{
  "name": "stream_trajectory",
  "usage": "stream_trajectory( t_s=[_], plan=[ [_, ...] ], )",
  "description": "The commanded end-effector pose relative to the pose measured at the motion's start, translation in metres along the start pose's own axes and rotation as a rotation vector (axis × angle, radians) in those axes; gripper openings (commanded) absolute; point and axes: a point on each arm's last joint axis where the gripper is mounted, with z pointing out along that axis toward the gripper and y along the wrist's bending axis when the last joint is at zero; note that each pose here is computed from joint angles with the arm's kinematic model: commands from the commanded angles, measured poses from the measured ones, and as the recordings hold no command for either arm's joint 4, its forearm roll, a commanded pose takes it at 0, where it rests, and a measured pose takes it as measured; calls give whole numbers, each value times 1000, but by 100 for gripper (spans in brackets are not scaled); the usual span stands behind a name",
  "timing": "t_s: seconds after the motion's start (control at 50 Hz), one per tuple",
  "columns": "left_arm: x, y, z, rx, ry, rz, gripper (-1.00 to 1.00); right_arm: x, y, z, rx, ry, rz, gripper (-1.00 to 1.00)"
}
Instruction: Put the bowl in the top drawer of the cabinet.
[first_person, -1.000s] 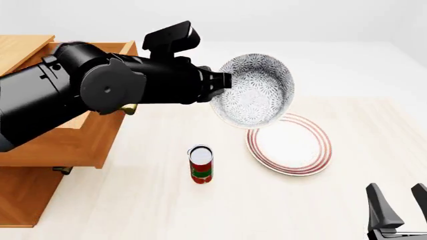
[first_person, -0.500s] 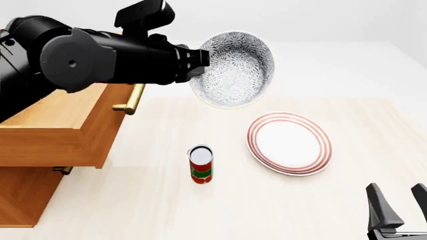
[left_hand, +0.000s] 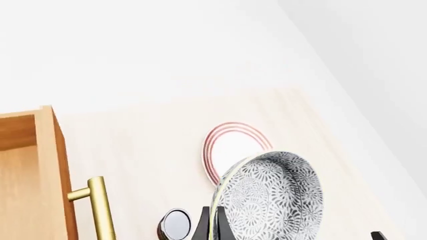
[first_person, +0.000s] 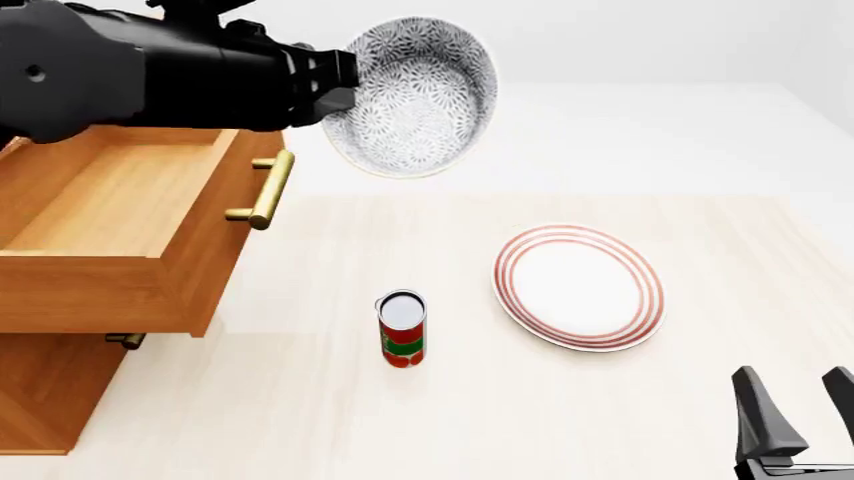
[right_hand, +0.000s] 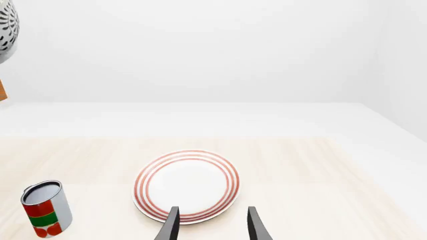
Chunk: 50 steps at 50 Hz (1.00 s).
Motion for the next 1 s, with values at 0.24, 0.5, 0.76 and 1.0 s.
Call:
stream_trajectory(
  t_s=[0.24,0.5,0.76,1.0],
  plan=[
    [-18,23,-32,-75,-58,-31,-100,0,0,0,-2,-1,1,100],
    [-24,31,-48,-106,-88,-40,-100,0,0,0,-2,-1,1,100],
    [-30,39,-72,-144,-122,-51,-100,0,0,0,-2,0,1,100],
    [-36,47,-87,-184,-152,-57,-100,0,0,0,-2,-1,1,100]
  ],
)
